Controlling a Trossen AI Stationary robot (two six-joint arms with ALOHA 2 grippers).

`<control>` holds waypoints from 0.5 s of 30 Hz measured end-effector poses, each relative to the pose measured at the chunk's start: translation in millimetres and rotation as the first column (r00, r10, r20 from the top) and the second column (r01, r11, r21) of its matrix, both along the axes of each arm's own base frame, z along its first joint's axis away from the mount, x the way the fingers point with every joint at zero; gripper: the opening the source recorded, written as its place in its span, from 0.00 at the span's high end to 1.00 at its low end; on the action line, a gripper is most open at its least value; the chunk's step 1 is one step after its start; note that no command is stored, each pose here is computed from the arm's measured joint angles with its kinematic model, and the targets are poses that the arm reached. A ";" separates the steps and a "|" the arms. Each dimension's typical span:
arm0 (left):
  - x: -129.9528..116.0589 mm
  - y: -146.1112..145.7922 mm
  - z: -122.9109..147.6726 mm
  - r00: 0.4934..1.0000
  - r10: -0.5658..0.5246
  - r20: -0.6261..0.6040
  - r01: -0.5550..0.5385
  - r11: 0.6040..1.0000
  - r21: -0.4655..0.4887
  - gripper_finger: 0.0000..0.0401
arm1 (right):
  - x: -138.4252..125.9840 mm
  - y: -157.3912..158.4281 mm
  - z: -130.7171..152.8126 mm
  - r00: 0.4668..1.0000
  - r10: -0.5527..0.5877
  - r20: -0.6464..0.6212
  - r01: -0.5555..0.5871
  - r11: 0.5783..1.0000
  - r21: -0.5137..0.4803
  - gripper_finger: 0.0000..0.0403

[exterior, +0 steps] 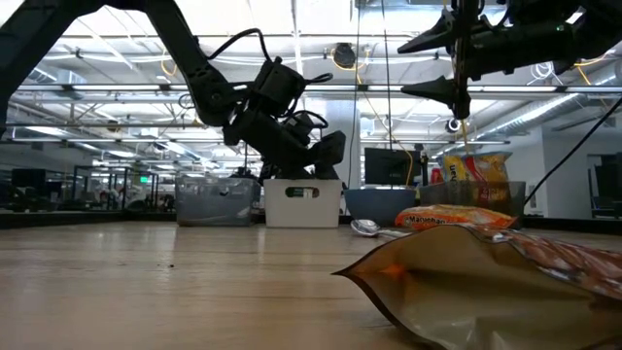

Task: Pick & Place Food Item
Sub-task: Put the brown seasoning bottle into the white bin

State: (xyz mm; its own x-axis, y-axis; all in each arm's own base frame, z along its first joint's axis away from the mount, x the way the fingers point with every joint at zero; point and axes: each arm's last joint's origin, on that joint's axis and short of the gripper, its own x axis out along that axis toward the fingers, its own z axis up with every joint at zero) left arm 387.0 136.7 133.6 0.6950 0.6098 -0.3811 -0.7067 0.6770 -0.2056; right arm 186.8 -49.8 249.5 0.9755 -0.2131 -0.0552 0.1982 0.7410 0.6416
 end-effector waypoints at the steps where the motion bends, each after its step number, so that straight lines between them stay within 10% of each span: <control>1: 0.0 0.1 -0.1 1.000 -0.002 0.000 0.002 1.000 -0.001 0.54 | 0.0 0.0 0.0 1.000 0.000 0.000 0.000 1.000 0.001 0.27; 15: -1.0 1.9 -0.7 1.000 0.015 0.011 -0.015 1.000 -0.013 0.38 | 0.0 0.0 -0.6 1.000 0.000 -0.007 0.000 1.000 0.001 0.27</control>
State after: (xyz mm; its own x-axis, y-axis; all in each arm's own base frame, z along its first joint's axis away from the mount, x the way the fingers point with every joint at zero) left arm 386.0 138.6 132.9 0.6903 0.6151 -0.3809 -0.7142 0.6637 -0.2225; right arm 186.8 -49.8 248.9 0.9751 -0.2129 -0.0623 0.2025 0.7402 0.6412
